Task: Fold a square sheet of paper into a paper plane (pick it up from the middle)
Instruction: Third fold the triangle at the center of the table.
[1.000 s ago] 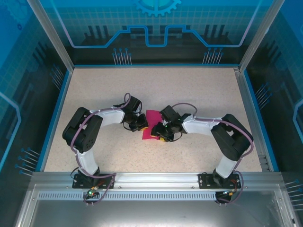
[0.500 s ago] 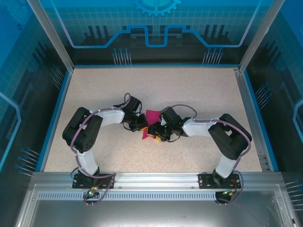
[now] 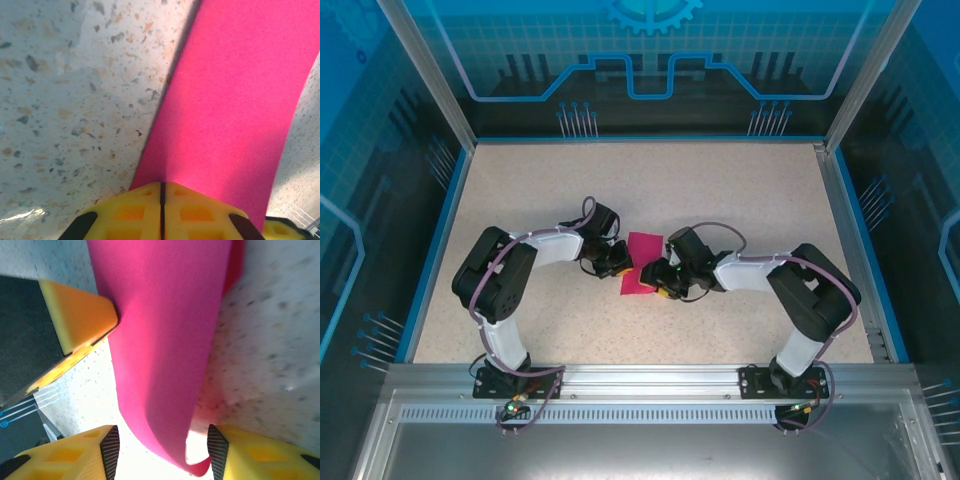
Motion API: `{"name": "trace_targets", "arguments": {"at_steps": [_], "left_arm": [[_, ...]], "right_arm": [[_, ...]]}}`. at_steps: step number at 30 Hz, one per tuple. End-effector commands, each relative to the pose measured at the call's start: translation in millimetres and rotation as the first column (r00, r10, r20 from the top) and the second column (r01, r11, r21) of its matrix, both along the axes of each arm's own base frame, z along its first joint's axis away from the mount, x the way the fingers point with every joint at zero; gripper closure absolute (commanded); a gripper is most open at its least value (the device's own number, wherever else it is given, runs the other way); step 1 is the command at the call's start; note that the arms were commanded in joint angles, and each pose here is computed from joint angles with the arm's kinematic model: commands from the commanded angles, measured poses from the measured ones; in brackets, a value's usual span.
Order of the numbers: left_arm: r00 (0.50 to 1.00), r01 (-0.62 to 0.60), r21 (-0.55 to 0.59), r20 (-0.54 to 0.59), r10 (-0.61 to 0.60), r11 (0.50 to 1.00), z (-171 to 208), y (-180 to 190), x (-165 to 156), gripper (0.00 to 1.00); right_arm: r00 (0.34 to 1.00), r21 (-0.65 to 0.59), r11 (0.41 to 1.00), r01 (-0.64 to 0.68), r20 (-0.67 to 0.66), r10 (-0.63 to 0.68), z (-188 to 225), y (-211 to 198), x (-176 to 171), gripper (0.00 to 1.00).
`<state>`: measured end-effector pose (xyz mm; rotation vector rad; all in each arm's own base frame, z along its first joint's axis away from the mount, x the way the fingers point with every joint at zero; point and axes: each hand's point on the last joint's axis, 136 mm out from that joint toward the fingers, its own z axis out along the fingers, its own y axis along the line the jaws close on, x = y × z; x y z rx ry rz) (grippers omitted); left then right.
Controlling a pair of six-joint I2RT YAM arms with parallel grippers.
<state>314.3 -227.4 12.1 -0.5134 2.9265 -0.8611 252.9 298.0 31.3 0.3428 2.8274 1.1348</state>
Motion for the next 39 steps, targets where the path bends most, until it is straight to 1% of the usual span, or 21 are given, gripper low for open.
{"name": "trace_targets", "arguments": {"at_steps": [1, 8, 11, 14, 17, 23, 25, 27, 29, 32, 35, 39], "left_arm": [[0.995, -0.011, 0.094, -0.098, 0.020, 0.995, -28, 18, -23, 0.91], [0.995, -0.011, 0.096, -0.099, 0.021, 0.995, -28, 18, -22, 0.91], [0.995, -0.011, 0.094, -0.095, 0.020, 0.995, -27, 17, -21, 0.91], [0.995, -0.013, 0.094, -0.096, 0.022, 0.995, -26, 18, -21, 0.91], [0.995, -0.011, 0.094, -0.095, 0.020, 0.996, -25, 18, -22, 0.91], [0.997, -0.007, 0.078, -0.073, 0.013, 0.997, -16, 16, -21, 0.91], [0.999, -0.004, 0.047, -0.052, 0.006, 0.999, -9, 12, -19, 0.91], [1.000, 0.010, -0.007, -0.017, -0.010, 1.000, 3, 4, -15, 0.90], [0.999, 0.028, -0.082, 0.031, -0.026, 0.996, 20, -7, -10, 0.87], [0.993, 0.064, -0.175, 0.113, -0.045, 0.983, 48, -21, -3, 0.82], [0.985, 0.090, -0.208, 0.166, -0.055, 0.974, 66, -25, 0, 0.79], [0.984, 0.099, -0.203, 0.167, -0.065, 0.974, 63, -26, 2, 0.78]], "right_arm": [[0.999, 0.009, 1.000, -0.004, 0.050, 0.003, 10, -4, 7, 0.49], [1.000, 0.062, 0.998, -0.015, 0.012, 0.015, 11, 6, 1, 0.56], [1.000, 0.057, 0.998, -0.007, -0.009, 0.008, 9, 7, -5, 0.59], [0.999, 0.045, 0.999, 0.016, -0.028, -0.015, 5, 3, -8, 0.64], [0.999, 0.045, 0.998, 0.036, -0.041, -0.034, 4, 0, -9, 0.73], [0.996, 0.005, 0.997, 0.080, -0.050, -0.080, 9, -14, -13, 0.87], [0.995, -0.012, 0.996, 0.090, -0.052, -0.090, 10, -19, -14, 0.93], [0.995, -0.013, 0.996, 0.086, -0.059, -0.087, 12, -21, -15, 1.00], [0.994, -0.016, 0.997, 0.072, -0.076, -0.073, 12, -22, -17, 1.00], [0.993, -0.061, 0.998, 0.011, -0.114, -0.018, 10, -26, -27, 1.00], [0.989, -0.103, 0.993, -0.052, -0.143, 0.037, 11, -34, -38, 1.00], [0.981, -0.124, 0.988, -0.097, -0.180, 0.073, 12, -41, -47, 1.00]]}}
